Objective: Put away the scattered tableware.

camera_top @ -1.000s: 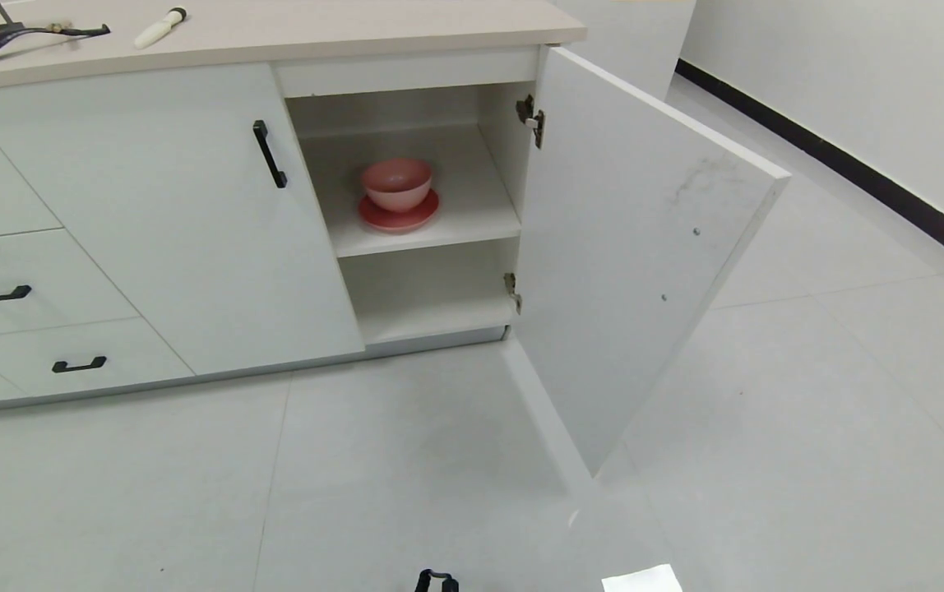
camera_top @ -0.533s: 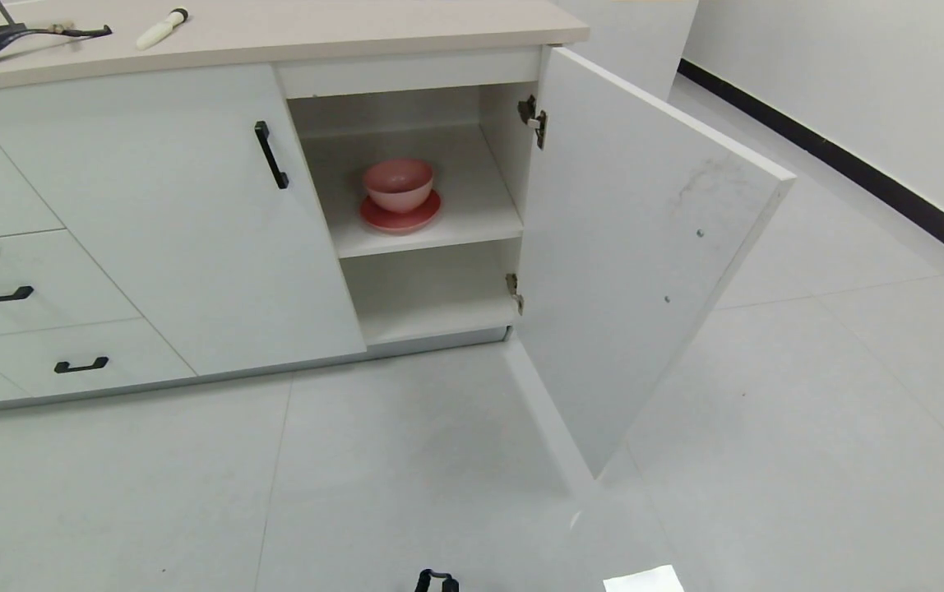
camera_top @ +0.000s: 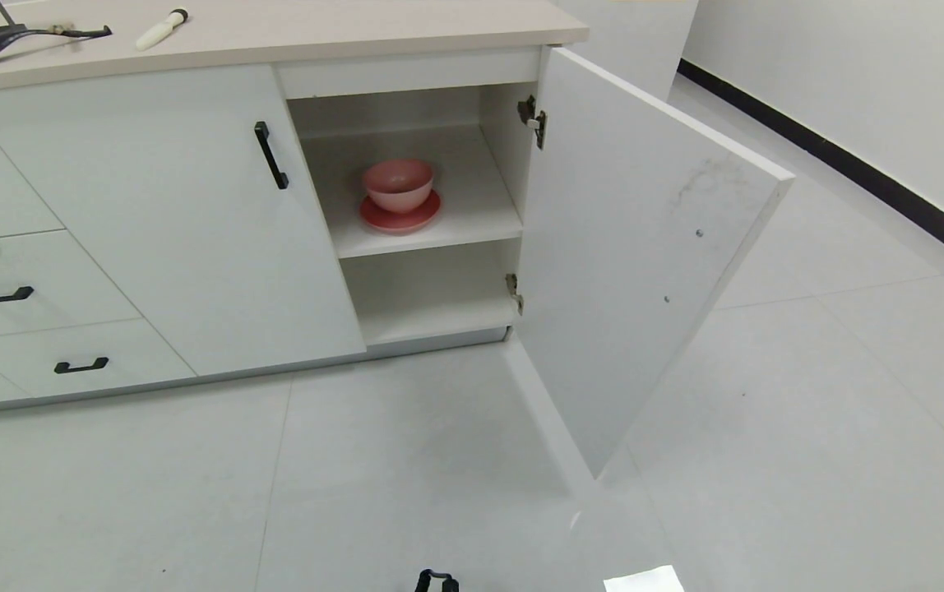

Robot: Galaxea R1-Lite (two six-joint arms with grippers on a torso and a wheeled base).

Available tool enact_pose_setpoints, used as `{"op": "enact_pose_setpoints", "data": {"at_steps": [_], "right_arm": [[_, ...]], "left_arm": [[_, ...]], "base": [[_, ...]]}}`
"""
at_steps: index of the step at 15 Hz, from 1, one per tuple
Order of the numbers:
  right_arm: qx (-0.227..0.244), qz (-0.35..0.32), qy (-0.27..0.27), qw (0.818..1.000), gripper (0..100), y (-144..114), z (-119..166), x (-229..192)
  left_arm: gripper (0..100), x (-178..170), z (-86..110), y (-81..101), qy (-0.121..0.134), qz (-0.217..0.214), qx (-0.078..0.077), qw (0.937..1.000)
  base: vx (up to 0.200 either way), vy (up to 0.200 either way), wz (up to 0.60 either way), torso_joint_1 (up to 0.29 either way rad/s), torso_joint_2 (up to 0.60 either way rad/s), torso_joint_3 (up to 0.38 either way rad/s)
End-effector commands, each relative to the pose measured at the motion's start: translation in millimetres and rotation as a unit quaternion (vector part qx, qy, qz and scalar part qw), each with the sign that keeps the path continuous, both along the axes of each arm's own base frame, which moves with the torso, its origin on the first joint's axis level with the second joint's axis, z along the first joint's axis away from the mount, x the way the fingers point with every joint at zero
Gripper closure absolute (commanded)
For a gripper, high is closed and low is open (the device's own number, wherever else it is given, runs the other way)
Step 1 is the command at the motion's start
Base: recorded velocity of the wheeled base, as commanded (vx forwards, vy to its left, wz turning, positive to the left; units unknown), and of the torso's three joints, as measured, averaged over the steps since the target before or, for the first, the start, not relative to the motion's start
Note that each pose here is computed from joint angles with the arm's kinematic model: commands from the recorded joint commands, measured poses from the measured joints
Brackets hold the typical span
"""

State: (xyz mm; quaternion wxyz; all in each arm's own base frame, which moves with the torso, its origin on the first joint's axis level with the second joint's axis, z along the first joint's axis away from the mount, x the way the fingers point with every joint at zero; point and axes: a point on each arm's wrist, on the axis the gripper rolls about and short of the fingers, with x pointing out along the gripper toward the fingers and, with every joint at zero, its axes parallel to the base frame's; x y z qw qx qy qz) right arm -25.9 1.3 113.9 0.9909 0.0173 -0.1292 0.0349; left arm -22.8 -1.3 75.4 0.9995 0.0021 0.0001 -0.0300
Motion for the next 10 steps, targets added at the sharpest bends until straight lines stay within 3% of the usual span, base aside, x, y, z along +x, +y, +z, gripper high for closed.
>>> {"op": "enact_pose_setpoints", "data": {"at_steps": [1, 2, 7, 10], "right_arm": [[-0.022, 0.032, 0.029, 0.999, 100, 2, 50, 15], [-0.038, 0.04, 0.04, 0.998, 100, 2, 59, 23], [-0.048, 0.08, 0.069, 0.993, 100, 4, 91, 54], [-0.081, 0.129, 0.081, 0.985, 100, 9, 99, 97]], "left_arm": [[0, 0, 0.0, 0.0, 0.0, 0.0, 0.0, 1.0], [0, 0, 0.0, 0.0, 0.0, 0.0, 0.0, 1.0], [0, 0, 0.1, 0.0, 0.001, 0.0, 0.0, 1.0], [0, 0, 0.1, 0.0, 0.001, -0.001, 0.0, 1.0]], "base": [[0.0, -0.2, 0.0, 0.002, 0.0, 0.002], [0.0, -0.2, 0.0, 0.007, 0.0, -0.002], [0.0, 0.0, 0.0, 0.0, 0.0, 0.0], [0.0, 0.0, 0.0, 0.0, 0.0, 0.0]]}}
